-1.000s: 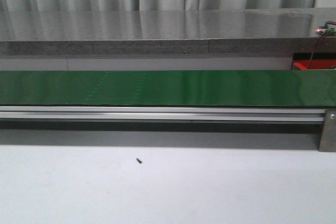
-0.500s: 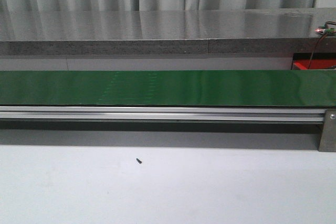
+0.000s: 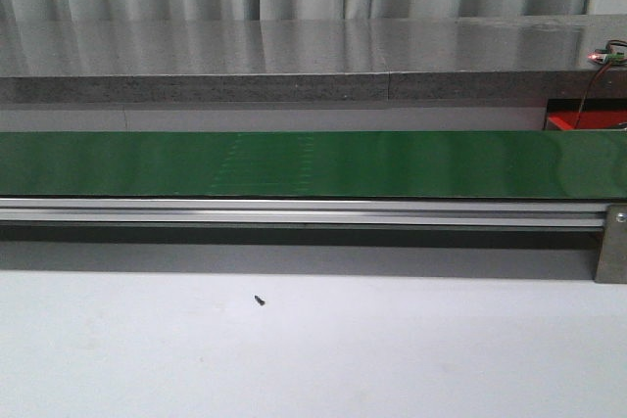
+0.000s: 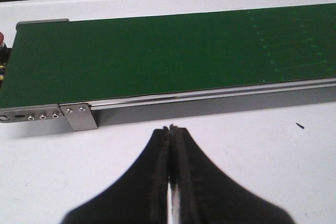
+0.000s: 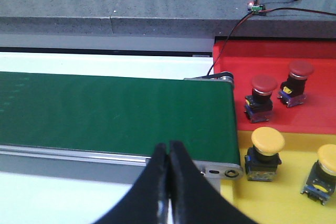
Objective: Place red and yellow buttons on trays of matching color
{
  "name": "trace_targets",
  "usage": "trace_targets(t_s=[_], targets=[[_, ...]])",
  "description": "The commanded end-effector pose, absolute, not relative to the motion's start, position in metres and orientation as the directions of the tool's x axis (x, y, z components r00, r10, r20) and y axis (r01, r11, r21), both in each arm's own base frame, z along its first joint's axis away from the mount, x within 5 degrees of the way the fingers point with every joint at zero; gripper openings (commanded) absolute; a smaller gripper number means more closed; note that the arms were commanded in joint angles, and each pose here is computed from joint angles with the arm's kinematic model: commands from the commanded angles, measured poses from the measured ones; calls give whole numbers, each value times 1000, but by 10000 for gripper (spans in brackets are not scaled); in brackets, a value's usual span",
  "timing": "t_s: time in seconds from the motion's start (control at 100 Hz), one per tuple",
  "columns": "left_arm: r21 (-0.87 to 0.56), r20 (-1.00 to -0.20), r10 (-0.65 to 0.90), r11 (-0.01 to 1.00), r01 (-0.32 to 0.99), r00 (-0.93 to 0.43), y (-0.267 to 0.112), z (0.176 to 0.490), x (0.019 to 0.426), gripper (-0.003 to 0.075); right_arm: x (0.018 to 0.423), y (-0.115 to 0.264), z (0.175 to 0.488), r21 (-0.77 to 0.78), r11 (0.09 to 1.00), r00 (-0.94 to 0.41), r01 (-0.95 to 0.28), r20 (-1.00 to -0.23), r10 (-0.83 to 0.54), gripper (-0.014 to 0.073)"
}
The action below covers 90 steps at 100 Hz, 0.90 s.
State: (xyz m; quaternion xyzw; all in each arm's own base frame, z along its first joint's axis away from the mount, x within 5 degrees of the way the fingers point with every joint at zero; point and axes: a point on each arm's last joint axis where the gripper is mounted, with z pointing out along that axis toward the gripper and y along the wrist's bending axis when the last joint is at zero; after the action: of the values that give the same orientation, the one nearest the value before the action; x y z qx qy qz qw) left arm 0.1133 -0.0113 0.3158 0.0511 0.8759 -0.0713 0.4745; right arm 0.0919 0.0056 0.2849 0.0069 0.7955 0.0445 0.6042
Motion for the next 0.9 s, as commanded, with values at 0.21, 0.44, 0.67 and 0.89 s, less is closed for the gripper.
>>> trace_targets(t_s=[0.21, 0.44, 0.67, 0.89], targets=[[-64, -922, -22, 993, 96, -387, -4, 348, 128, -20, 93, 4, 298, 66, 997, -193, -36, -980, 58, -123], [-76, -905, -69, 997, 0, -420, 15, 359, 158, -20, 93, 4, 299, 65, 997, -187, -35, -981, 58, -123], [-129, -877, -164, 986, -107, -451, 41, 363, 189, -20, 93, 4, 299, 65, 997, -187, -35, -981, 58, -123], [-180, -817, -263, 962, -207, -512, 72, 353, 219, 62, 93, 4, 299, 65, 997, -185, -34, -981, 58, -123]])
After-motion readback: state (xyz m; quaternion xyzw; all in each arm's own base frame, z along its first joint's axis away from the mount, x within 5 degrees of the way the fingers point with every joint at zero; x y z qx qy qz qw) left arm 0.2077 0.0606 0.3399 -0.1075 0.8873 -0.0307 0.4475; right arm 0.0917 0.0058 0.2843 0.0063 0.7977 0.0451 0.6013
